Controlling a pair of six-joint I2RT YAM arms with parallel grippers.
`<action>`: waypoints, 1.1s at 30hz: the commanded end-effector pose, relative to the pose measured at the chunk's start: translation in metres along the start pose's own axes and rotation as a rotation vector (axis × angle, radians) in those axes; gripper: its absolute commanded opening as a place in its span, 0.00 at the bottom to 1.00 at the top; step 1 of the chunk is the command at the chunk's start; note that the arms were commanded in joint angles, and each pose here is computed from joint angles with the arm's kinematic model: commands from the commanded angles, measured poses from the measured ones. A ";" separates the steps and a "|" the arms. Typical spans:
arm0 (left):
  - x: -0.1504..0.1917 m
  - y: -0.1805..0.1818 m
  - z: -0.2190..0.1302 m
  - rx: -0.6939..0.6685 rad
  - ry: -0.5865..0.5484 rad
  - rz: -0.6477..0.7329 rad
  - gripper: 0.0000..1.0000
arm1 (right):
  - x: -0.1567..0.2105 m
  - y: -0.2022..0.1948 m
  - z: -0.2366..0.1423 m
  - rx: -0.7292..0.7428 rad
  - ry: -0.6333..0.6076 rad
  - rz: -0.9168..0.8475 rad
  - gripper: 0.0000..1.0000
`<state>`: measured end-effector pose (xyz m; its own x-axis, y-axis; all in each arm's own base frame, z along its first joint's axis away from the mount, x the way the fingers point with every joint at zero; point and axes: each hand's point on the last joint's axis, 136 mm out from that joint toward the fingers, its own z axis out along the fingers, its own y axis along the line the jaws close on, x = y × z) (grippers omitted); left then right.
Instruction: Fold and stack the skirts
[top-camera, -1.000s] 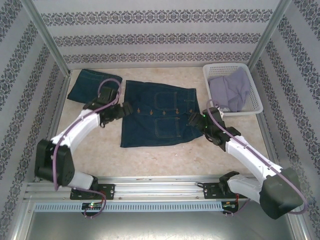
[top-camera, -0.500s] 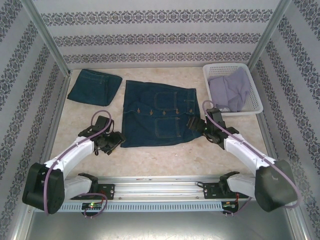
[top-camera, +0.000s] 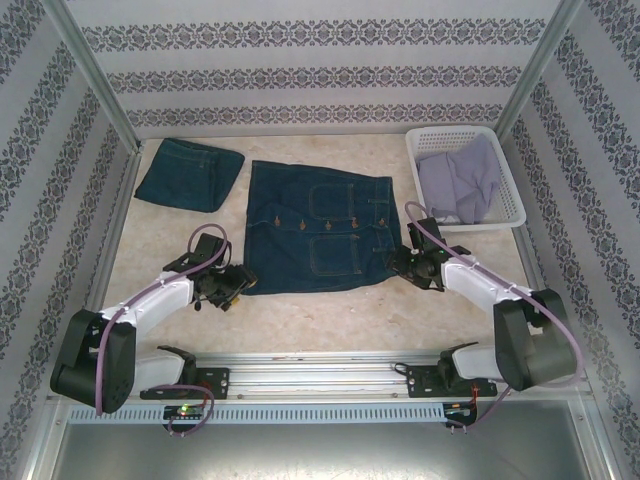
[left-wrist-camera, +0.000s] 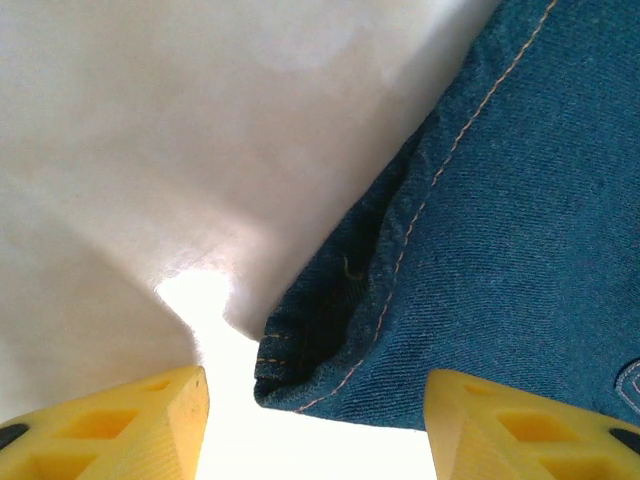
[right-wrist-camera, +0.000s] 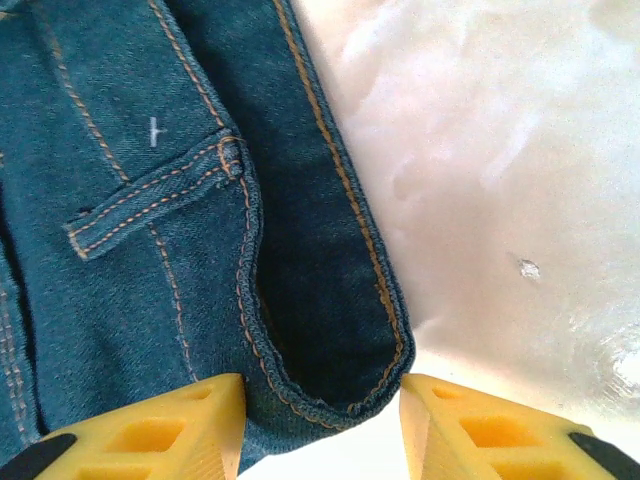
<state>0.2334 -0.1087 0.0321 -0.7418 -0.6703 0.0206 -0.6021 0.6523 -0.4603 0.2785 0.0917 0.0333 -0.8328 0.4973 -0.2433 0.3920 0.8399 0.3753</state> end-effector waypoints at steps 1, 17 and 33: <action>0.002 -0.005 0.002 0.029 0.005 -0.008 0.59 | -0.003 0.010 0.006 -0.050 0.009 0.085 0.45; 0.003 -0.006 0.013 0.048 0.017 -0.035 0.58 | 0.006 -0.008 0.019 -0.045 -0.025 0.252 0.31; 0.013 -0.009 0.022 0.077 0.081 -0.084 0.53 | 0.022 -0.039 -0.001 -0.088 -0.151 0.166 0.00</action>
<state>0.2329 -0.1125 0.0218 -0.7035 -0.7069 0.0736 -0.6509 0.5991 -0.4662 0.2553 0.0791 0.0232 -0.6764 0.6746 -0.2956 0.4536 0.6977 0.5545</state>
